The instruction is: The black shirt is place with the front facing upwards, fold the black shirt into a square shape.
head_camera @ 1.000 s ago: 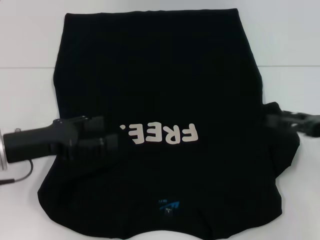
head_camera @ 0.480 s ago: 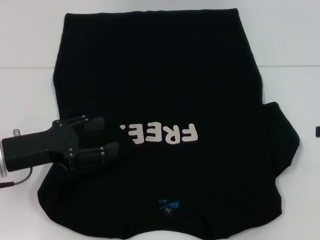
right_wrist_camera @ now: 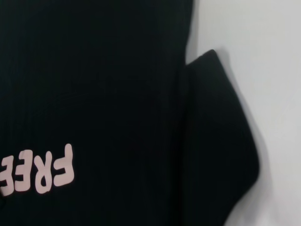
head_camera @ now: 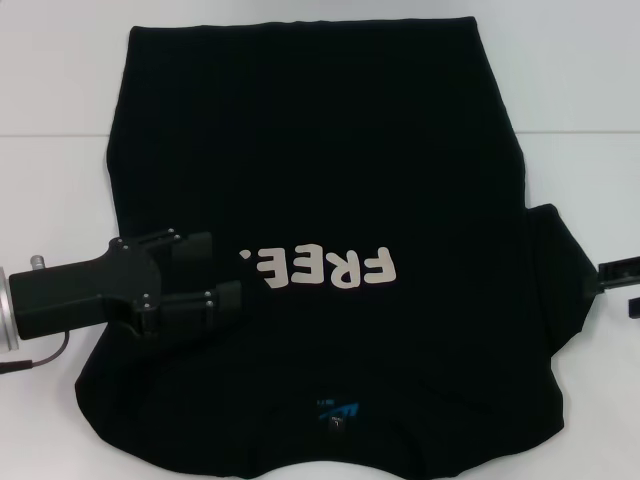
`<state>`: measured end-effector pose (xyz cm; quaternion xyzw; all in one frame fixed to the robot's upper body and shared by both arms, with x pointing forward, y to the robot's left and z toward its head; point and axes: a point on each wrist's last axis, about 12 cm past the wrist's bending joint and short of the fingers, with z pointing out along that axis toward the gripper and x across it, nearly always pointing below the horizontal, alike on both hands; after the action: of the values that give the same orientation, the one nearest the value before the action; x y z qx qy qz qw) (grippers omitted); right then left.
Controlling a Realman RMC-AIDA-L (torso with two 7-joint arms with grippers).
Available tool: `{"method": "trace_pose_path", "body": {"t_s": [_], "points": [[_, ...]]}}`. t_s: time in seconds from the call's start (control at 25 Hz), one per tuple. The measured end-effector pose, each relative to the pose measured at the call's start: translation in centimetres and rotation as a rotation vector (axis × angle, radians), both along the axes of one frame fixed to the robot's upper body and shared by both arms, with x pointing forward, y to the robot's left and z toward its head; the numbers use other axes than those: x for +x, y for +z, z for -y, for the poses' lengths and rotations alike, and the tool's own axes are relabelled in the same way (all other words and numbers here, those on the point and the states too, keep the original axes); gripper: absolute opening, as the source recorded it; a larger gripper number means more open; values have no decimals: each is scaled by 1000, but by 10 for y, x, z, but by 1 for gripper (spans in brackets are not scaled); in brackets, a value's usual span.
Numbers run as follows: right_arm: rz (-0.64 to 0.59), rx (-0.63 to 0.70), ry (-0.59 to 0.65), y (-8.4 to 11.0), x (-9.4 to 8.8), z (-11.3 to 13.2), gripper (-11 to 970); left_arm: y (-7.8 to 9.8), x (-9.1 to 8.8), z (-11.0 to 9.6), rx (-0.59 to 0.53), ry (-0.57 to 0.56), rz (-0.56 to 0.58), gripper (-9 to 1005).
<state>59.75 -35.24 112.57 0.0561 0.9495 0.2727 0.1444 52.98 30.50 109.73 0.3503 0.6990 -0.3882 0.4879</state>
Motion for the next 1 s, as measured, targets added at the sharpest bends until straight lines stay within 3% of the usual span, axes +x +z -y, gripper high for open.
{"method": "trace_pose_path", "body": {"t_s": [0.48,1.0], "points": [[1,-10,23,-17,13,-29,716,-1,-1,2,-6,1,-3,848],[30,-56,39,-17,19,-35,700,0,0,1,-9,5,0,848]]}}
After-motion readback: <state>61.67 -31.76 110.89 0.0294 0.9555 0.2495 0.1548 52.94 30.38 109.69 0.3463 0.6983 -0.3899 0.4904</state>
